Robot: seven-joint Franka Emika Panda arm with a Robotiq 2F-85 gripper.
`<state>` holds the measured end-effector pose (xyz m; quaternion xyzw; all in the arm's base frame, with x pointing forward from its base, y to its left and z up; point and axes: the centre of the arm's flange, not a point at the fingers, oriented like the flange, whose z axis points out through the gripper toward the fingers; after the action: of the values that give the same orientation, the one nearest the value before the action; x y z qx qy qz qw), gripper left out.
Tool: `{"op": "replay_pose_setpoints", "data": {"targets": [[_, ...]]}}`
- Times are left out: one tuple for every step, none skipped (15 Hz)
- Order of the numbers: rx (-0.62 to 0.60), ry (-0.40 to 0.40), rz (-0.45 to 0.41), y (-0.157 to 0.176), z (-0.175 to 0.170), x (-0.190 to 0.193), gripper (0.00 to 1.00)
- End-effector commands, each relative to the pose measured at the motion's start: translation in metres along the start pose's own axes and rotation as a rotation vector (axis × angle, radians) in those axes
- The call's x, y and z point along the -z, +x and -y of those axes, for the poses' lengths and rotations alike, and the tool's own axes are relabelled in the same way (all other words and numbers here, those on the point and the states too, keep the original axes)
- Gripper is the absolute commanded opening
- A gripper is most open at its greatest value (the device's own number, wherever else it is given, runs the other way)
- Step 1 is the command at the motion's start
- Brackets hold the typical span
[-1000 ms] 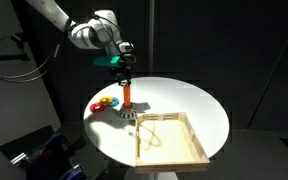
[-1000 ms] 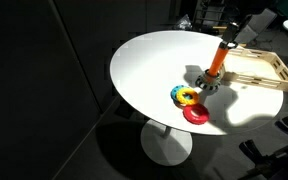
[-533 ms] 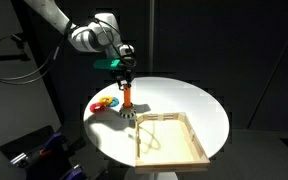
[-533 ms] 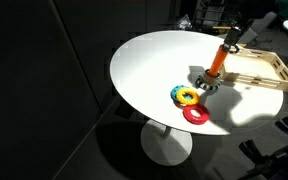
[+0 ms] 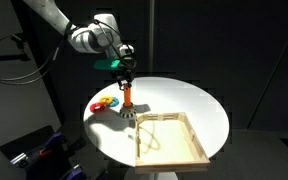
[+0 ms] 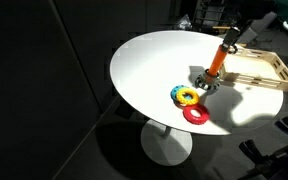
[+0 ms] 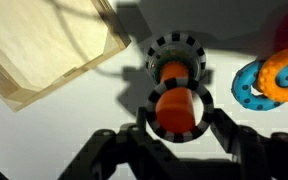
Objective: Put the striped ring through the pole
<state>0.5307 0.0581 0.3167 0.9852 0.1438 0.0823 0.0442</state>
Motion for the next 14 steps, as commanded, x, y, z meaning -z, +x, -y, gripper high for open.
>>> {"op": "replay_pose_setpoints", "data": {"targets": [[-0.02,-0.023,-0.017,0.002,-0.002,0.004,0.42],[-0.022,-0.025,-0.02,0.004,-0.003,0.004,0.42],[-0.024,-0.026,-0.022,0.005,-0.003,0.004,0.42],[-0.027,-0.027,-0.025,0.006,-0.004,0.005,0.42],[-0.032,-0.028,-0.027,0.007,-0.005,0.004,0.42],[-0.038,-0.03,-0.029,0.009,-0.005,0.004,0.42],[-0.04,-0.03,-0.031,0.01,-0.006,0.003,0.42],[-0.044,-0.029,-0.032,0.011,-0.006,0.002,0.42],[-0.048,-0.028,-0.032,0.012,-0.006,0.0,0.42],[-0.051,-0.026,-0.031,0.014,-0.007,-0.002,0.42],[-0.053,-0.022,-0.029,0.014,-0.006,-0.005,0.42],[-0.054,-0.019,-0.027,0.015,-0.006,-0.009,0.42],[-0.054,-0.016,-0.027,0.016,-0.006,-0.012,0.42],[-0.056,-0.011,-0.024,0.016,-0.007,-0.015,0.42]]}}
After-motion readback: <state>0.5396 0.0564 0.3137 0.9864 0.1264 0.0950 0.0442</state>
